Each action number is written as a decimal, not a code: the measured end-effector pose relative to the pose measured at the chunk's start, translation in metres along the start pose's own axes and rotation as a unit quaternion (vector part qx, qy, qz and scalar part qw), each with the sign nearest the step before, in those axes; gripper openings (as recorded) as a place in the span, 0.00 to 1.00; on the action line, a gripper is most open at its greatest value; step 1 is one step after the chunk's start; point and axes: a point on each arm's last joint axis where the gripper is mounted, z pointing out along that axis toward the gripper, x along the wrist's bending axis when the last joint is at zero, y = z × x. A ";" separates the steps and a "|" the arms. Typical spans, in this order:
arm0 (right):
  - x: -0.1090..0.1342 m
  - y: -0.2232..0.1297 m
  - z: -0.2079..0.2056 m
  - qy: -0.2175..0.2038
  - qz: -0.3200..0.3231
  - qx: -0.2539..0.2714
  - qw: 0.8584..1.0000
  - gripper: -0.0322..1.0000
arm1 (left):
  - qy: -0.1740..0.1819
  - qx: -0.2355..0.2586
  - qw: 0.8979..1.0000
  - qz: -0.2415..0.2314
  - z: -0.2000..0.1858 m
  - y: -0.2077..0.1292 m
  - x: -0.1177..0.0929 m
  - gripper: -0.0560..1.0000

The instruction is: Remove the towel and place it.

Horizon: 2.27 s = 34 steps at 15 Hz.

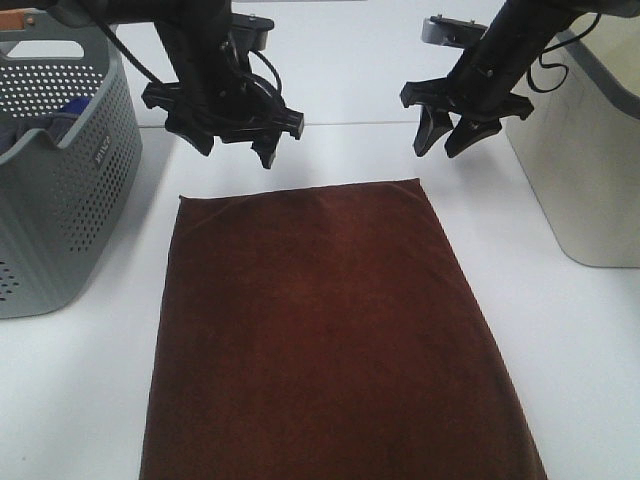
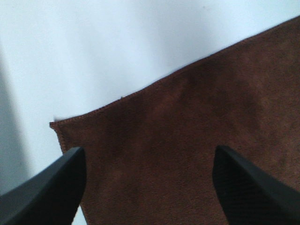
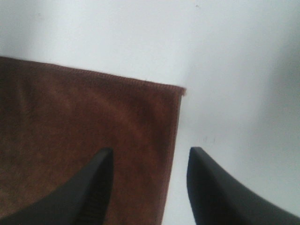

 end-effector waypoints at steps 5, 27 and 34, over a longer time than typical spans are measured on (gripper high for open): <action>-0.013 0.008 0.045 -0.013 -0.005 -0.014 1.000 0.49 | 0.001 0.015 0.999 -0.039 0.002 0.003 0.025 0.73; -0.004 0.001 0.042 -0.019 -0.037 0.035 0.999 0.52 | 0.000 0.013 0.999 -0.032 0.002 0.003 0.025 0.73; -0.007 -0.004 0.064 -0.013 -0.028 0.044 0.999 0.49 | 0.002 0.012 0.999 -0.029 0.002 0.004 0.026 0.73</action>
